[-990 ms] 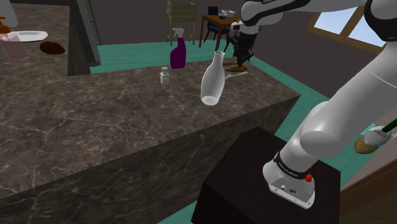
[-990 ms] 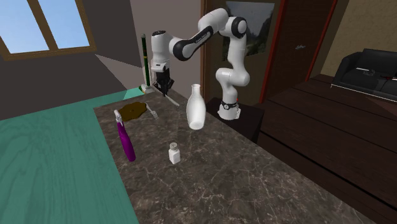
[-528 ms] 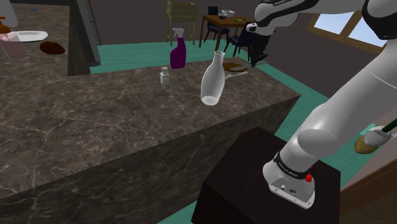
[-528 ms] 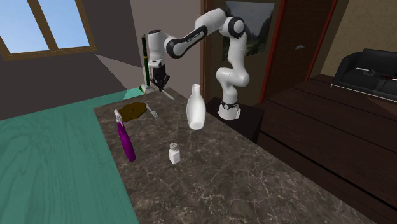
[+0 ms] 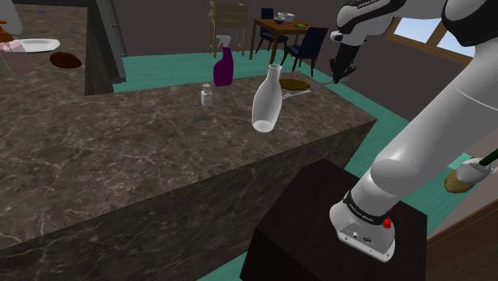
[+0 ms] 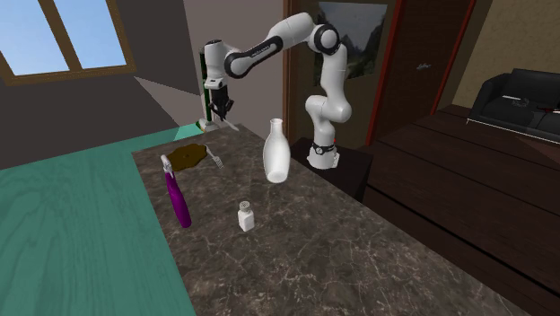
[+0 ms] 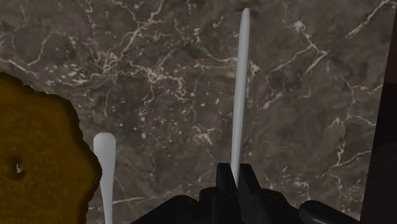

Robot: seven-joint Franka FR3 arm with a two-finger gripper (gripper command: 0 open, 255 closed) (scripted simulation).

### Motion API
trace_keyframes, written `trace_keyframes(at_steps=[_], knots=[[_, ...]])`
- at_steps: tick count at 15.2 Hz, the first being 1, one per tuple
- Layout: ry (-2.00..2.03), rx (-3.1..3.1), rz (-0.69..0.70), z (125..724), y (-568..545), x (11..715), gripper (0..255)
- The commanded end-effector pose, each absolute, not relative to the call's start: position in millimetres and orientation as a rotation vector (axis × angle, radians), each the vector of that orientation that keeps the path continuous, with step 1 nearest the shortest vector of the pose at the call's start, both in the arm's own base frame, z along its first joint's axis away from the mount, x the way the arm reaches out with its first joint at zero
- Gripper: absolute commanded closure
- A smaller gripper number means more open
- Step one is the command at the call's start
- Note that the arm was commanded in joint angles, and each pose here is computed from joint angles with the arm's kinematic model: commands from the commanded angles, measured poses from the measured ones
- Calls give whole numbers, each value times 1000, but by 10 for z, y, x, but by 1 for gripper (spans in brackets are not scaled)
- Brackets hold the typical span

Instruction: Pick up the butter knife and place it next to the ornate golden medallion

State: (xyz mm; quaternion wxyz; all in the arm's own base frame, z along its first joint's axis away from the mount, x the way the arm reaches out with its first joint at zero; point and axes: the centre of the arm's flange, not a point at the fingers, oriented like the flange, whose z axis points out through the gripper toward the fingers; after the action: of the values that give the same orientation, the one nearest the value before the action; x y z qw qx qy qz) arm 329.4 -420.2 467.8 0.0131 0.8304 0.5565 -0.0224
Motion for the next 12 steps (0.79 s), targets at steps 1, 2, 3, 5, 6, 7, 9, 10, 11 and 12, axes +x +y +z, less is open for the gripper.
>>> trace_keyframes(at_steps=[1,2,3,5,6,7,9,10,11,12], knots=[[1736,2586,-70,4600,-4258,3272,255],[1736,2586,-70,4547,-4258,3272,255],[1736,2586,-70,4494,-4258,3272,255],[1736,2586,-70,4388,-4258,3272,255],[1736,2586,-70,4336,-4258,3272,255],[1736,2586,-70,4283,-4258,3272,255],[1736,2586,-70,4177,-4258,3272,255],[1736,2586,-70,4124,-4258,3272,255],[1736,2586,-70,4072,-4258,3272,255],[1736,2586,-70,4019,-4258,3272,255]])
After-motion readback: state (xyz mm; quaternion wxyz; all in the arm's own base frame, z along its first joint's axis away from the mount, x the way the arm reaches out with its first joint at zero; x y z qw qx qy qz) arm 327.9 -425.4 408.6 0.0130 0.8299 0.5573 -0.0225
